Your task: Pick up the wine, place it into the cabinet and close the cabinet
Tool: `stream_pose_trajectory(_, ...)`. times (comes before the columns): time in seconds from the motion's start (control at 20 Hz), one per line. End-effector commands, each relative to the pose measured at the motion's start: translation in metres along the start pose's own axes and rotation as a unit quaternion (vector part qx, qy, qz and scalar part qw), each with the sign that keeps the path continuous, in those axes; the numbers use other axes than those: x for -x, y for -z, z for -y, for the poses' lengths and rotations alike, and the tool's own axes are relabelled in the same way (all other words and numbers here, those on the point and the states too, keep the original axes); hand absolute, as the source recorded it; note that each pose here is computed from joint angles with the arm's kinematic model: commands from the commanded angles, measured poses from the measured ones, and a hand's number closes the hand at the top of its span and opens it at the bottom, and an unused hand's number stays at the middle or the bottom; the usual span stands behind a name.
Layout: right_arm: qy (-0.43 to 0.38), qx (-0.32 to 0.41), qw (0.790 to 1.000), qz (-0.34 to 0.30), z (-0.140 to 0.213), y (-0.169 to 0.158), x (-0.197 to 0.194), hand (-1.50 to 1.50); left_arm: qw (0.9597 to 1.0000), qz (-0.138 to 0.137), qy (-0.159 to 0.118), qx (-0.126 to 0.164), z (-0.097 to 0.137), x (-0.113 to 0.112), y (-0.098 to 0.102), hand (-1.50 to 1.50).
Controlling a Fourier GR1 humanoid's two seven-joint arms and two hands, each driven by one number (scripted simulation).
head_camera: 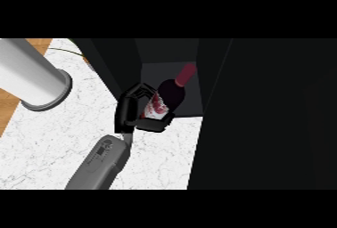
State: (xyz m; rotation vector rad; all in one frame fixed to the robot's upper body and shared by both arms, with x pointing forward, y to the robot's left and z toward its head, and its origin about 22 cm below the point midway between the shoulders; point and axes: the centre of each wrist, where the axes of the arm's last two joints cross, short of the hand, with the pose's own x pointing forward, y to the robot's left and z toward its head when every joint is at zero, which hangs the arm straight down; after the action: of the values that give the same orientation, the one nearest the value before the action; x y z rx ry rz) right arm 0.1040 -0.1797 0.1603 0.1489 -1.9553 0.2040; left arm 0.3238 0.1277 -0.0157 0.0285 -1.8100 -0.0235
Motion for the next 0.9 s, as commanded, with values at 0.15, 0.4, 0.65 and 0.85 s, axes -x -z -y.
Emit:
stream_pose_trajectory(0.15,0.054,-0.012,0.998,0.007,0.004,-0.012,-0.033,-1.50,0.9959,-0.070,0.044,0.035,0.030,-0.016,0.055,1.50)
stream_pose_trajectory(0.4,0.062,-0.021,0.998,0.012,0.002,-0.016,-0.036,-1.50,0.9962,-0.083,0.025,0.006,0.022,-0.006,0.073,1.50)
stream_pose_trajectory(0.65,0.067,-0.017,0.998,0.004,0.003,-0.019,-0.031,-1.50,0.9951,-0.097,0.013,-0.010,0.020,-0.010,0.090,1.50)
stream_pose_trajectory(0.85,0.061,-0.027,0.998,0.007,0.004,-0.017,-0.029,-1.50,0.9948,-0.096,0.024,-0.026,0.016,0.003,0.085,1.50)
